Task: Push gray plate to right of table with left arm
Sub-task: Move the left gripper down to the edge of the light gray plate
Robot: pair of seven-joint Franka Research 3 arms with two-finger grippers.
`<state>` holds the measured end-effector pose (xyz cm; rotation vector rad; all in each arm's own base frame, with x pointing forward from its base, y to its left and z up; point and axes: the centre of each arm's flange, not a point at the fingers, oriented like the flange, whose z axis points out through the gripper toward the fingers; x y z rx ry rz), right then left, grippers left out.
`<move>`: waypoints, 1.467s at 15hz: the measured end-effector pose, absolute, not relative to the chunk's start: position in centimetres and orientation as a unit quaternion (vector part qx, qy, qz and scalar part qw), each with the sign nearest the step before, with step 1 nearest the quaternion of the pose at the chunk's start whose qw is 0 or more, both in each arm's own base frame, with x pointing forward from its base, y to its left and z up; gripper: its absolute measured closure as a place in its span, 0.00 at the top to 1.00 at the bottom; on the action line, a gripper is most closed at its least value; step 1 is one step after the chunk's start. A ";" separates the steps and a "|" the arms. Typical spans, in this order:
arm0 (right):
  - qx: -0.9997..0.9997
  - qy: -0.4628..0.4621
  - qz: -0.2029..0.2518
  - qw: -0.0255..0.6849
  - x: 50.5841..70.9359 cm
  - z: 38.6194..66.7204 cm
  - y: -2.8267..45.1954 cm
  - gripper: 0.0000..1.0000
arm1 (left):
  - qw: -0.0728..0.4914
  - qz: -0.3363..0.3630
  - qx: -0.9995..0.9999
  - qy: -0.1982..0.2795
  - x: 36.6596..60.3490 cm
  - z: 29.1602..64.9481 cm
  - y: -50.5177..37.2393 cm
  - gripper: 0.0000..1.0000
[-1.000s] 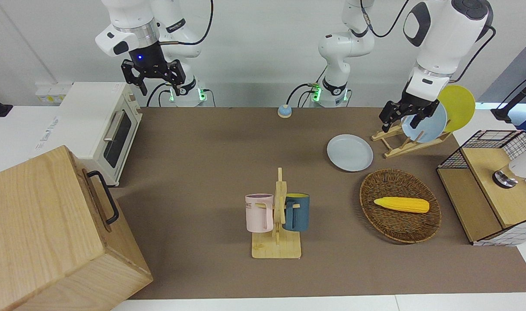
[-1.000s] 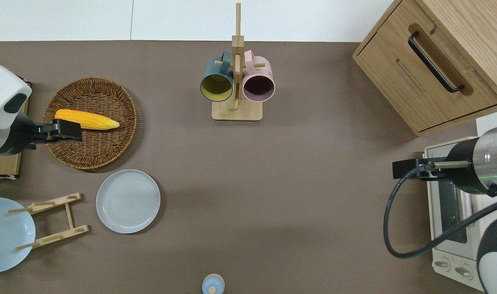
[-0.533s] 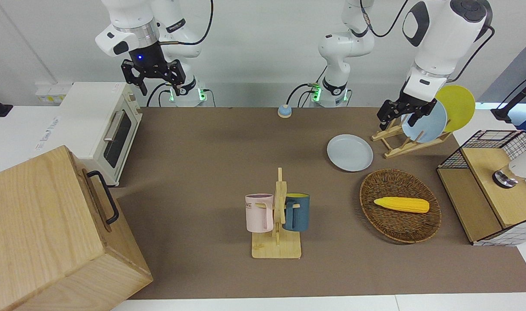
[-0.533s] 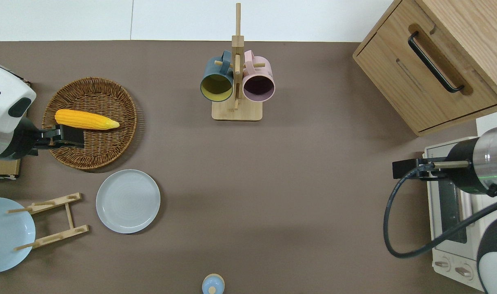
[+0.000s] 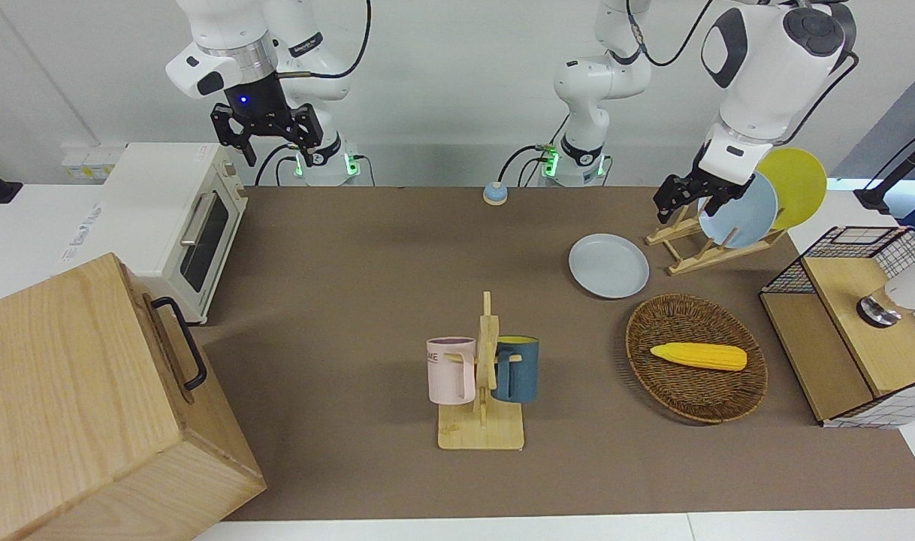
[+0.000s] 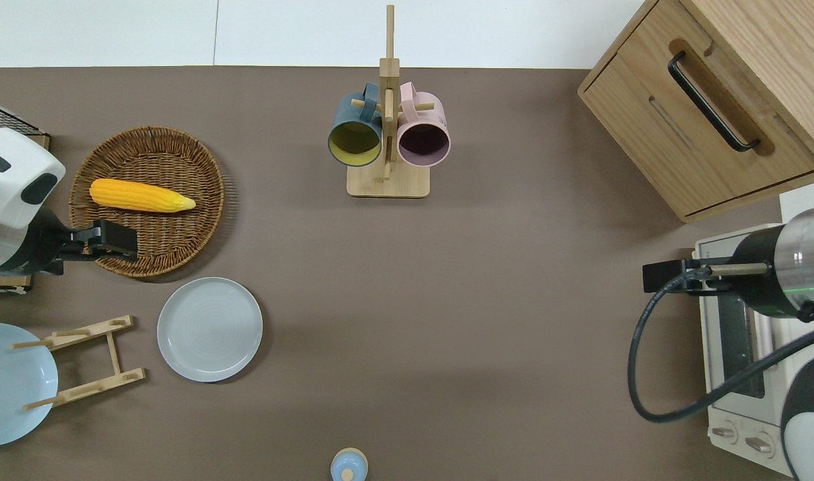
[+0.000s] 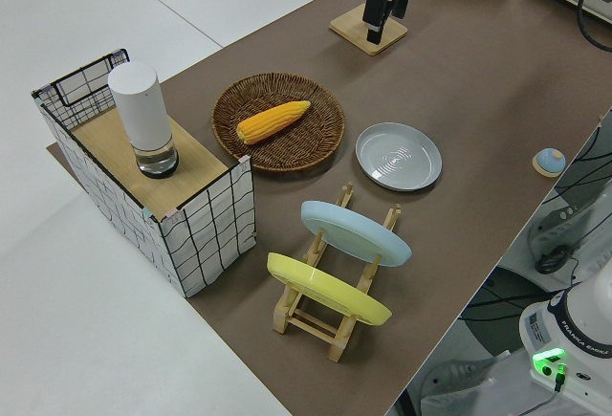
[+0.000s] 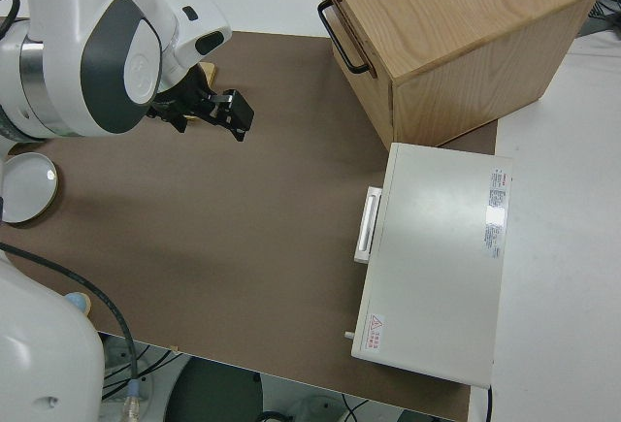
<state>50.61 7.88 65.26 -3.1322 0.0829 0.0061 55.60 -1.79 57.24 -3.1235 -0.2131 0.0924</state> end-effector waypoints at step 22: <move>-1.000 0.026 0.002 0.004 50.6 65.3 7.9 1.00 | -0.060 0.112 -0.988 -0.083 49.3 35.1 6.7 0.97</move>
